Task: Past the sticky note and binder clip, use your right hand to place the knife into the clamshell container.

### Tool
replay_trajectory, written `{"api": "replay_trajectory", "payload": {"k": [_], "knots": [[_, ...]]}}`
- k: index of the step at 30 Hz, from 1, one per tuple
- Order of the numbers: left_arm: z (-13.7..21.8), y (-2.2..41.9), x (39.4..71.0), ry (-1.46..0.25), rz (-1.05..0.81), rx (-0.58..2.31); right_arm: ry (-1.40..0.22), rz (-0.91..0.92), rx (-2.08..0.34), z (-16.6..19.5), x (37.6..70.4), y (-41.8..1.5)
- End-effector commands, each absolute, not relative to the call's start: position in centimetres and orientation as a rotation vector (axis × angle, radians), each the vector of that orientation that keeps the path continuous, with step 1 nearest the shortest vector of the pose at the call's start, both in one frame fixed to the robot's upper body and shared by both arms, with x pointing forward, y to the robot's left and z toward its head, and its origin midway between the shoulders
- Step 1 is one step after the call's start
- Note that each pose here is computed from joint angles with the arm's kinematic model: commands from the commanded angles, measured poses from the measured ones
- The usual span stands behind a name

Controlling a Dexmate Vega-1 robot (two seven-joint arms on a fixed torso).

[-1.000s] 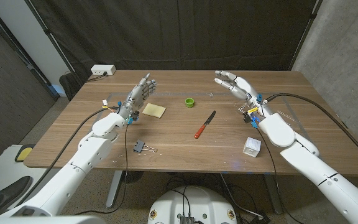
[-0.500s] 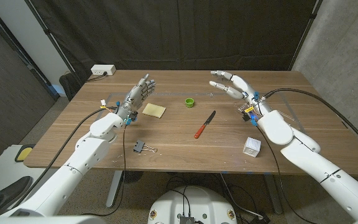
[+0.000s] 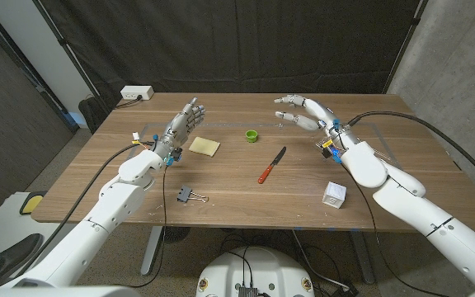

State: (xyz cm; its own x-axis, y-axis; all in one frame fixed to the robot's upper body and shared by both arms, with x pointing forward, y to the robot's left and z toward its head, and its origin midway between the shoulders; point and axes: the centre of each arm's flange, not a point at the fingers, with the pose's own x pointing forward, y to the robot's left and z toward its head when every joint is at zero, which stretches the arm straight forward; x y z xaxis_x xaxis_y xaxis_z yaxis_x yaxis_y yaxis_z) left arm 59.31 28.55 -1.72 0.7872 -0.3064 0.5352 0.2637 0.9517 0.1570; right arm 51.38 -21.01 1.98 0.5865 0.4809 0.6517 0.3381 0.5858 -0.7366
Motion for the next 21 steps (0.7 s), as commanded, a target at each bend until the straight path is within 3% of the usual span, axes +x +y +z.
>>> {"api": "replay_trajectory", "payload": {"k": [1,21], "knots": [[-1.8,28.4,59.2,-0.585,-0.303,0.079,-0.989,0.069,-1.088,2.1,51.8,-20.6],[-2.4,28.8,59.2,-0.577,-0.304,0.074,-0.962,0.109,-1.175,2.3,52.3,-19.3]]}}
